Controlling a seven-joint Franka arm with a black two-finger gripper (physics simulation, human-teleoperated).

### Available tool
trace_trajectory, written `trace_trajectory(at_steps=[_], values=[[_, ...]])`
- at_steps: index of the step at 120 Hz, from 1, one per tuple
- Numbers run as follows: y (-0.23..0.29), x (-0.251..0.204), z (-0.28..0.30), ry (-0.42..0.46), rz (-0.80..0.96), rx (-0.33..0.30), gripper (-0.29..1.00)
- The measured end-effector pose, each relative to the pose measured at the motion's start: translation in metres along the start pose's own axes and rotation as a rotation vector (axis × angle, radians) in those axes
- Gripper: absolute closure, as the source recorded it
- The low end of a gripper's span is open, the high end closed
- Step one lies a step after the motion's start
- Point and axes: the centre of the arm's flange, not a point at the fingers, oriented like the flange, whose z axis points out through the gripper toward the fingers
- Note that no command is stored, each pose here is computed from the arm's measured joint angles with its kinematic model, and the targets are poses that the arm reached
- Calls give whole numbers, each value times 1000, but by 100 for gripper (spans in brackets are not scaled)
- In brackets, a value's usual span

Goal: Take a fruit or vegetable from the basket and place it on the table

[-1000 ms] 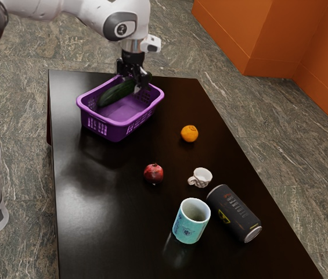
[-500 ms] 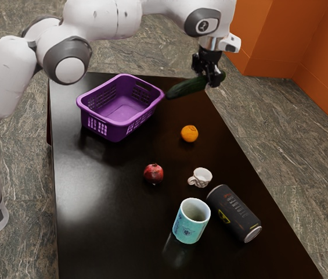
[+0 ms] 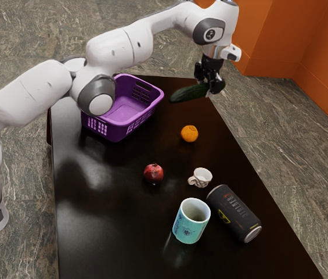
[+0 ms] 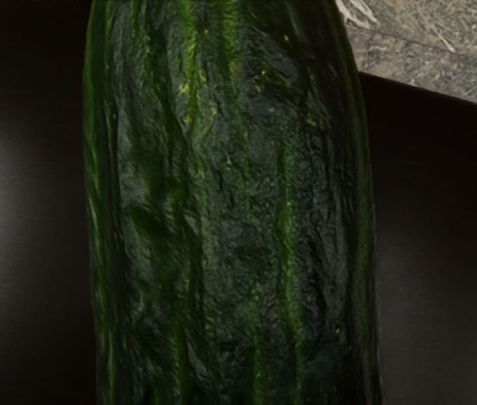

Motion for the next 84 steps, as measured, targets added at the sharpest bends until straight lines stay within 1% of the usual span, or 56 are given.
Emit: trace_trajectory(at_steps=[25,44,46,54,61,71,84], values=[[-4,3,27,-37,18,-5,47],[-4,3,33,-48,31,-8,47],[-4,3,33,-47,32,-9,45],[-5,3,34,-47,35,-22,28],[-7,4,35,-47,35,-31,18],[-9,4,36,-45,38,-46,10],[-11,5,36,-41,41,-60,5]])
